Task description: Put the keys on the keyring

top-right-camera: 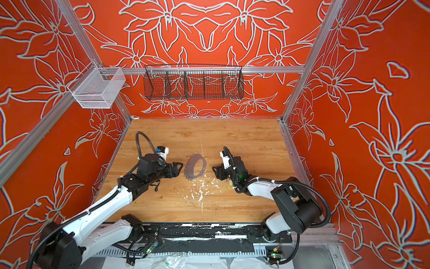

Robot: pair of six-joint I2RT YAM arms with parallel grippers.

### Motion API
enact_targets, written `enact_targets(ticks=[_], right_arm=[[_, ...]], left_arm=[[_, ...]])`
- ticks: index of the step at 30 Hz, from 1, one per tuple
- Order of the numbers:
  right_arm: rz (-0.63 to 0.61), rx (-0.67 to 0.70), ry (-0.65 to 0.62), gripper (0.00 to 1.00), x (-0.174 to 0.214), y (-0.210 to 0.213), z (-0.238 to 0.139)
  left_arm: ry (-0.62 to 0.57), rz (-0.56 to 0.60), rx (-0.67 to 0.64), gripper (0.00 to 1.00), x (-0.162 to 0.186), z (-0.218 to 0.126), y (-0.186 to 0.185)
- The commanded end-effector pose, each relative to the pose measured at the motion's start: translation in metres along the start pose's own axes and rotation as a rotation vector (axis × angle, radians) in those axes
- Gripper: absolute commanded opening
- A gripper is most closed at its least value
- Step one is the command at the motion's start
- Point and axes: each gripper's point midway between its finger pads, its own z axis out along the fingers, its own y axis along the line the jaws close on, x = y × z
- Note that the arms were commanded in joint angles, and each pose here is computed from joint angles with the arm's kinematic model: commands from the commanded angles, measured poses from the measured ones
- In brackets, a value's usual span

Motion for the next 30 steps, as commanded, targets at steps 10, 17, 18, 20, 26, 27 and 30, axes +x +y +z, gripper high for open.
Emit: enact_targets(ticks=[10,17,18,20,26,27,30], right_arm=[[-0.022,-0.010,0.033,0.64,0.000,0.007,0.020],[-0.007,-0.024,0.058,0.65,0.004,0.009,0.030],[0.001,-0.024,0.058,0.65,0.004,0.009,0.031],[0.020,-0.039,0.055,0.62,-0.001,0.013,0.034],[0.047,-0.002,0.092,0.54,-0.014,0.012,0.056],[0.052,-0.002,0.103,0.53,-0.014,0.013,0.062],[0.067,0.001,0.130,0.53,-0.013,0.013,0.075]], left_arm=[[0.170,0.045,-0.064,0.69,0.028,0.050,-0.020],[0.218,0.010,-0.158,0.63,0.046,0.063,-0.001],[0.220,0.006,-0.157,0.63,0.046,0.064,-0.001],[0.216,0.002,-0.156,0.62,0.045,0.066,-0.001],[0.138,-0.042,-0.283,0.57,0.030,0.060,0.018],[0.116,-0.045,-0.311,0.57,0.027,0.059,0.024],[0.097,-0.073,-0.330,0.59,0.021,0.064,0.036]])
